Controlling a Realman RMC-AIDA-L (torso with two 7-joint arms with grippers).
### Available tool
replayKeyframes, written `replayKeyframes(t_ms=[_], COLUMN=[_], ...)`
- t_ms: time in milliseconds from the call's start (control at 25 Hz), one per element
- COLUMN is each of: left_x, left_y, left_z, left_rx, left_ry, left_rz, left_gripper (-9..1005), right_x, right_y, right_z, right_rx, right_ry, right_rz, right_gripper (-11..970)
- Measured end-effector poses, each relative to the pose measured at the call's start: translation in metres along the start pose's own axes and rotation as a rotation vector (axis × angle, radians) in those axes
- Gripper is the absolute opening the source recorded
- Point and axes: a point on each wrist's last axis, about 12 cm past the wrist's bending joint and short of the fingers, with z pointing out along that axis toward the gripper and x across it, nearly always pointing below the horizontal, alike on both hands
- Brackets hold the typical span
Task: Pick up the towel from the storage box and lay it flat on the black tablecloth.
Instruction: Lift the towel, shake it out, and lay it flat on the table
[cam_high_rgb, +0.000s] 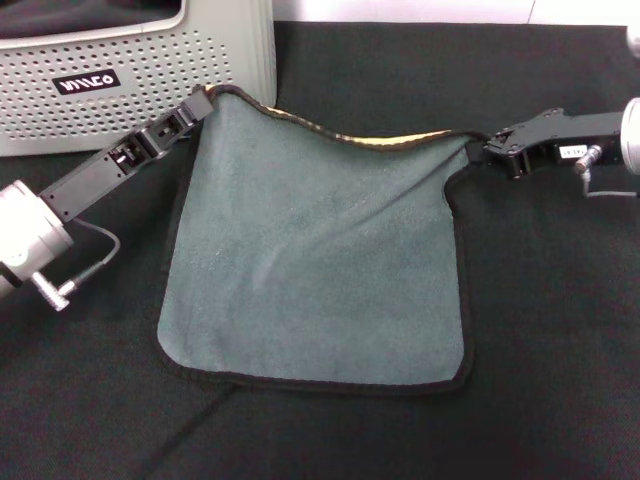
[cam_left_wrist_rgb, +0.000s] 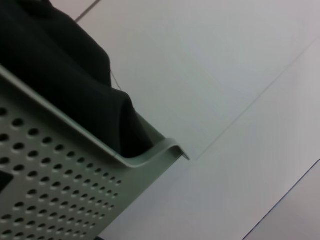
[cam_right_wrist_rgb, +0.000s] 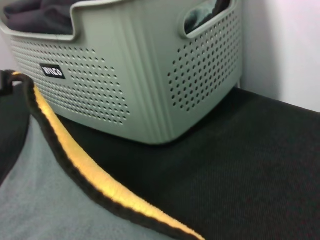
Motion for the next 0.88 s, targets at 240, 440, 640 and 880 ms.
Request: replayKeyframes(t_ms=[240,440,640,880], left_x=[0.002,0.004,0.005,0.004], left_y=[0.0,0.001,0.003,0.004], left_z=[0.003,0.007,0.01,0.009], left_rx=[-0.01,-0.018,-0.034,-0.045], left_ry=[-0.012,-0.014,-0.044,-0.052], left_rz=[0.005,0.015,0.022,0.021], left_gripper=[13,14,14,13], right_x=[-0.004,-0.006,-0.008,-0.013], right_y=[-0.002,-0.003,-0.004,0.001], right_z=[0.009,0.011,0.013,0.023], right_rx=[0.029,0.044,0.056,0.027], right_ry=[0.02,0.025,0.023,0.058], right_rz=[-0.017,-0.029,-0.058,-0.147], right_gripper=[103,106,109,113])
